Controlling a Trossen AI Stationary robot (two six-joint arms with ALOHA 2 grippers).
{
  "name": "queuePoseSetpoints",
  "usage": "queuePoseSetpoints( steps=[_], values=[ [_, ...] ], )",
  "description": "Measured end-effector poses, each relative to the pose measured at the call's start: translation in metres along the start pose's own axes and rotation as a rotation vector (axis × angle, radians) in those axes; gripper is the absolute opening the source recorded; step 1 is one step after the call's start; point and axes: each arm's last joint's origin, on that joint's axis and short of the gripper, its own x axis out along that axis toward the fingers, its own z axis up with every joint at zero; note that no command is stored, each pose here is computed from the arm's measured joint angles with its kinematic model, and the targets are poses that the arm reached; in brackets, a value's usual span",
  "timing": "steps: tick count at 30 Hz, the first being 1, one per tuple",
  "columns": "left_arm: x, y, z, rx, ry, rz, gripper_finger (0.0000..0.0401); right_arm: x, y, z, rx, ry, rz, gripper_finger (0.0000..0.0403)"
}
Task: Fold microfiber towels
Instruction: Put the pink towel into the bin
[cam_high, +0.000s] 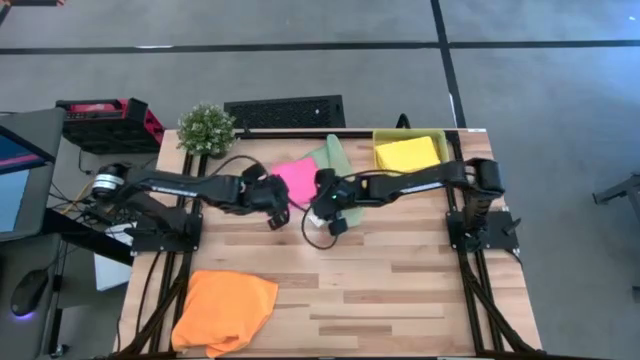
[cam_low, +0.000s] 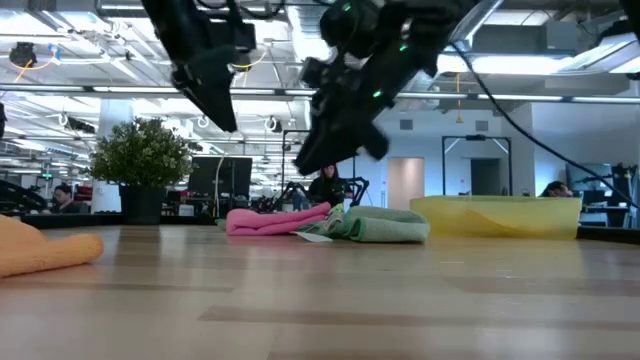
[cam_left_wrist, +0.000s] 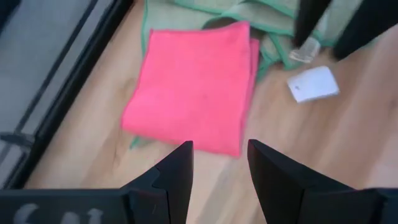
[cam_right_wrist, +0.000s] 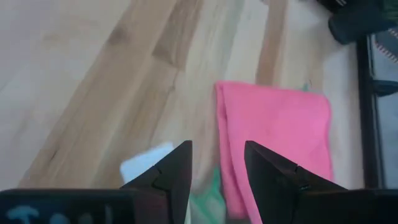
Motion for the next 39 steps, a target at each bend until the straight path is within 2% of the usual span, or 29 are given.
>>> queuePoseSetpoints(
  steps=[6, 13, 30, 39],
  values=[
    [-0.021, -0.004, -0.013, -0.051, -0.025, 0.001, 0.0145, 0.043, -0.001, 0.0, -0.003, 0.094, -0.086, 0.0171],
    [-0.026, -0.01, -0.017, -0.032, -0.037, 0.018, 0.0145, 0.075, -0.001, -0.005, -0.019, 0.161, -0.087, 0.0171],
    [-0.025, -0.009, -0.019, -0.019, -0.019, 0.03, 0.0145, 0.081, -0.013, -0.02, 0.032, 0.225, -0.082, 0.0171],
    [-0.025, -0.009, -0.019, -0.019, -0.019, 0.03, 0.0145, 0.091, -0.007, -0.025, 0.031, 0.244, -0.065, 0.0171]
  ],
)
